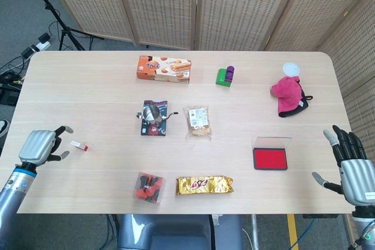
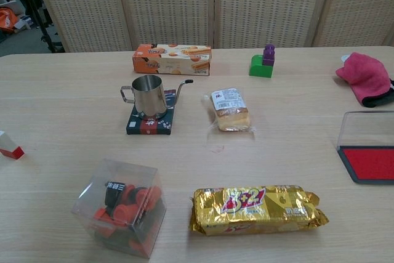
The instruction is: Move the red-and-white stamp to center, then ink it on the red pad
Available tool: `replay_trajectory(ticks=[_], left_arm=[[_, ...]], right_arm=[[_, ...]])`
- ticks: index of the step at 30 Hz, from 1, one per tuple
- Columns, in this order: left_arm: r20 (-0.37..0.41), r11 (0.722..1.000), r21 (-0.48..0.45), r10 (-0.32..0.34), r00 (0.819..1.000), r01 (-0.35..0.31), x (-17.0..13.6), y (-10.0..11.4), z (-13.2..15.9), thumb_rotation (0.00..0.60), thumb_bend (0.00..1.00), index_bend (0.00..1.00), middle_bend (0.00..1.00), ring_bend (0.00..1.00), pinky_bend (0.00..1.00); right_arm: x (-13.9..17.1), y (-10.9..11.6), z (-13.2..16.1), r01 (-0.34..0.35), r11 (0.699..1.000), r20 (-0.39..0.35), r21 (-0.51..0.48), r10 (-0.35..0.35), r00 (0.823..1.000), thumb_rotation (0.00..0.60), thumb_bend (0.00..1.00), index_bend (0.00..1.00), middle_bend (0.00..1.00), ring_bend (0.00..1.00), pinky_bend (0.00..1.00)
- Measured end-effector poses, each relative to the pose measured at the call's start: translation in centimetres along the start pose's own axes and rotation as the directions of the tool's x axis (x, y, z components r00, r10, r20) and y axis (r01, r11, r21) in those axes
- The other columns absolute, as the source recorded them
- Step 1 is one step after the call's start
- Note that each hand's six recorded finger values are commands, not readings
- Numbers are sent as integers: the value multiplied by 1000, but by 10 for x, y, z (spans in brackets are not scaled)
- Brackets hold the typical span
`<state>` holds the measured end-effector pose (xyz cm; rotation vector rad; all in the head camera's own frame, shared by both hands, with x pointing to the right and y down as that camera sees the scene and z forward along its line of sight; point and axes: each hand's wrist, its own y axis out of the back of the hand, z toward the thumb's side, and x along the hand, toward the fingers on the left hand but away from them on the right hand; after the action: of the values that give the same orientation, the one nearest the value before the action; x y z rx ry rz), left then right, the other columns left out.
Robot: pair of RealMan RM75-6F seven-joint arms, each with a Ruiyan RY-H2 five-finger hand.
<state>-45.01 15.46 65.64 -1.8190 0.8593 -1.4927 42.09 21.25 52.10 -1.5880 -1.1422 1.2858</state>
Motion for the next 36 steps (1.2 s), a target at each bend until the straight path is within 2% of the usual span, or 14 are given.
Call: replay_trajectory(ticks=[6, 16, 22, 36], left_arm=[[-25, 999, -9, -41, 999, 40, 8, -12, -8, 600, 238, 444, 960, 976, 1000], [-65, 997, -1, -71, 995, 71, 22, -25, -17, 600, 238, 449, 962, 977, 1000], [-60, 997, 11, -81, 995, 81, 30, -31, -14, 600, 243, 450, 962, 976, 1000], [-55, 994, 41, -103, 993, 106, 41, -40, -2, 600, 284, 537, 962, 976, 1000]], right_arm=[[-1, -2, 0, -9, 1000, -1, 0, 9, 1000, 600, 0, 0, 0, 0, 0], [-2, -4, -1, -20, 1000, 4, -3, 20, 1000, 600, 0, 0, 0, 0, 0], [-3, -5, -2, -26, 1000, 10, -8, 26, 1000, 600, 0, 0, 0, 0, 0], [-4, -4, -5, -29, 999, 21, -22, 29, 999, 600, 0, 0, 0, 0, 0]])
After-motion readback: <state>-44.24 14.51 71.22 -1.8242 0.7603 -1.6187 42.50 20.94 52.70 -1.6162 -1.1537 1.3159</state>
